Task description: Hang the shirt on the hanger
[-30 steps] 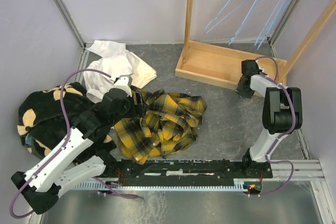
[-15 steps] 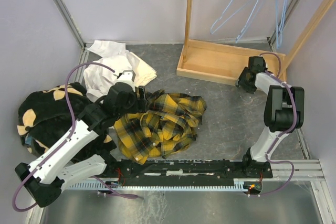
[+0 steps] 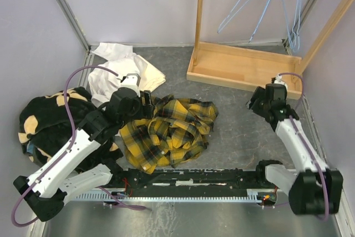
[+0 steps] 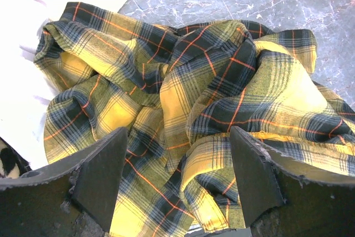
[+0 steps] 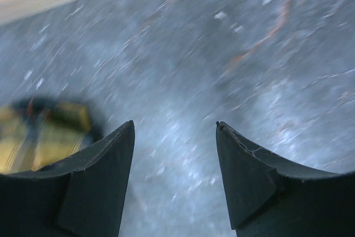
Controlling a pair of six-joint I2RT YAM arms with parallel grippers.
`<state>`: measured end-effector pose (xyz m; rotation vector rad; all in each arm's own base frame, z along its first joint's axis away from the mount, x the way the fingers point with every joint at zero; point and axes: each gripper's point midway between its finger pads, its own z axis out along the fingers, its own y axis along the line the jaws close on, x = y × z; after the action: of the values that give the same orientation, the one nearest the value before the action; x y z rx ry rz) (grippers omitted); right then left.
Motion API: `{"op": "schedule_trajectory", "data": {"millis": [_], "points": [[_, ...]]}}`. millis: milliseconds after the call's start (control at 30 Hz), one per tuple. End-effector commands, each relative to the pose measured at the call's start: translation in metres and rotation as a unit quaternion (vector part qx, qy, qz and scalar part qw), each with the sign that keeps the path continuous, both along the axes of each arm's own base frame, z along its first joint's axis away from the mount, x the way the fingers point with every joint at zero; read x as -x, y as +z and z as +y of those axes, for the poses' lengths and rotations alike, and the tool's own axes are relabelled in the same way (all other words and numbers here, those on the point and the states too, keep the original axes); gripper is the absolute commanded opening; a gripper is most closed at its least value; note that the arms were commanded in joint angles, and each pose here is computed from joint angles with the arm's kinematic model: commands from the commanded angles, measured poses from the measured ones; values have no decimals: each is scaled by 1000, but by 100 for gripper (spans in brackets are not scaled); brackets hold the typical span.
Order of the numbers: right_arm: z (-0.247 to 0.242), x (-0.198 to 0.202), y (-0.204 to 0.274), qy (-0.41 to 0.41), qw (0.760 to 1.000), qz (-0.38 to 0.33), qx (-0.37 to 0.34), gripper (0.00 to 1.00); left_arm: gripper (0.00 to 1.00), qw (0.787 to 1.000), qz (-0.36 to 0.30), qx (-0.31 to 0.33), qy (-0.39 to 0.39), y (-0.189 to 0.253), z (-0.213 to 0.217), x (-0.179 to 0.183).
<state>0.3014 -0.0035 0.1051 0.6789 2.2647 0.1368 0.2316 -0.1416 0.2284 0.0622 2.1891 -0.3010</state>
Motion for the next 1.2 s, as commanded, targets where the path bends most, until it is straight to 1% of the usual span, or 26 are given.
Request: {"op": "schedule_trajectory", "data": {"millis": [0, 133, 267, 400, 567, 633, 667, 800, 900, 1000, 1100, 1167], "points": [[48, 37, 28, 84, 996, -39, -12, 68, 81, 998, -48, 5, -29, 17, 0, -1], [75, 63, 73, 130, 986, -102, -19, 68, 81, 994, -76, 10, -75, 25, -8, 4], [97, 77, 134, 212, 963, -164, -14, 68, 81, 989, -88, -4, -120, 27, -13, 9], [127, 90, 170, 279, 941, -192, -28, 68, 81, 987, -85, -10, -135, 25, -15, 11], [172, 105, 198, 346, 912, -213, -53, 67, 81, 987, -82, -9, -136, 22, -16, 11], [196, 112, 200, 379, 899, -214, -41, 67, 81, 987, -83, -9, -135, 22, -16, 11], [205, 114, 198, 389, 896, -213, -22, 67, 81, 987, -83, -8, -136, 22, -16, 11], [250, 138, 188, 454, 863, -218, 47, 68, 81, 988, -78, -8, -135, 20, -17, 11], [273, 153, 179, 493, 839, -222, 60, 68, 81, 989, -74, -4, -131, 18, -16, 12], [291, 165, 161, 526, 821, -209, 81, 68, 81, 990, -69, -1, -122, 14, -14, 13], [303, 175, 141, 536, 813, -201, 107, 68, 81, 993, -63, 0, -104, 9, -10, 12], [302, 172, 131, 526, 818, -193, 127, 68, 81, 994, -59, 2, -96, 6, -9, 11]]}}
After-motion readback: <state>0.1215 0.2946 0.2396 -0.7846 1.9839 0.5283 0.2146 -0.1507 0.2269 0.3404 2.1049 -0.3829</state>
